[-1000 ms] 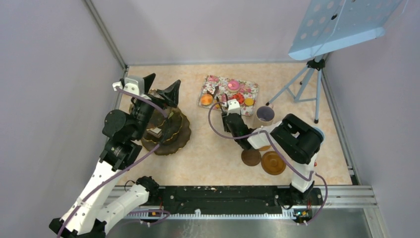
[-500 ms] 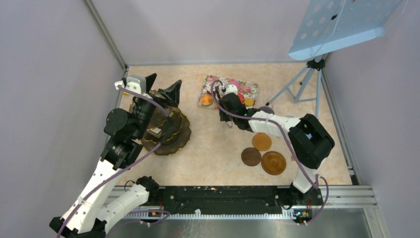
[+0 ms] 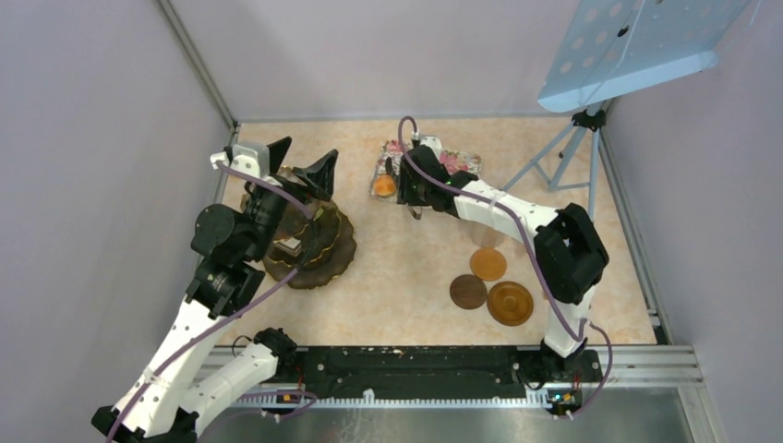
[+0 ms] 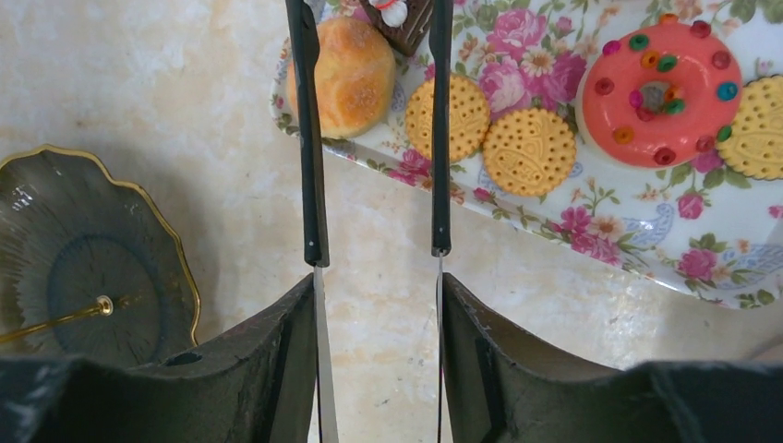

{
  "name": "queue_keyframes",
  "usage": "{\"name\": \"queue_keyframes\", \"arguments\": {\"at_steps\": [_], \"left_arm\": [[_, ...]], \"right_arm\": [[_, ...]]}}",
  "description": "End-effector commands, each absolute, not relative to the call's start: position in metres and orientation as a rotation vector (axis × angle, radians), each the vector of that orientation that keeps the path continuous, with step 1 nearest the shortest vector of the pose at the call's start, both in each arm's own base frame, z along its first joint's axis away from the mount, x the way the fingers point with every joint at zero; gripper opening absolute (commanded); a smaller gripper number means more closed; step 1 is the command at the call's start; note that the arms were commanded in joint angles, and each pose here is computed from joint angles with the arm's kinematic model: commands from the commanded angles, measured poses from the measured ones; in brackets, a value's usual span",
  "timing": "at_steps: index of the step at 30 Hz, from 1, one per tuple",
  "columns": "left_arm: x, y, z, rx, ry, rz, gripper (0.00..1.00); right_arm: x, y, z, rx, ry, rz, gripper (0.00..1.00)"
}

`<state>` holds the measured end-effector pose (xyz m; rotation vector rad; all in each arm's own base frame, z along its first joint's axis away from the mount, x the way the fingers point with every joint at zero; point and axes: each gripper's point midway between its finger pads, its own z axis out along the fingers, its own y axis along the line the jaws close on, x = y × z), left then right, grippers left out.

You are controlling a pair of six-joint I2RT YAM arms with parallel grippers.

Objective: Serve the afternoon tea

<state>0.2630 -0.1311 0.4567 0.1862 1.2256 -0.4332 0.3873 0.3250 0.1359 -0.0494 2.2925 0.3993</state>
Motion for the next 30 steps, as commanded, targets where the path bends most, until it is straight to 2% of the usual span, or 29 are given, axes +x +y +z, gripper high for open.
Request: {"name": "queue_keyframes", "arguments": {"at_steps": [1,9,30], "left_arm": [[0.249,-0.128,0.477,0.175,1.148,-0.477,0.99],[0.249,-0.128,0.477,0.167,1.149,-0.481,0.99],[0.251,-0.128,0.475,0.168,1.157,-0.471,0.99]], "right_arm": [[0.392,0.333,0.142,0.045,2.327,0.426,0.46],[0.409,0.339,0.147,0.103,2.297,0.406,0.48],[0.43,0.343,0.109,0.04,2.355,0.245,0.51]]}}
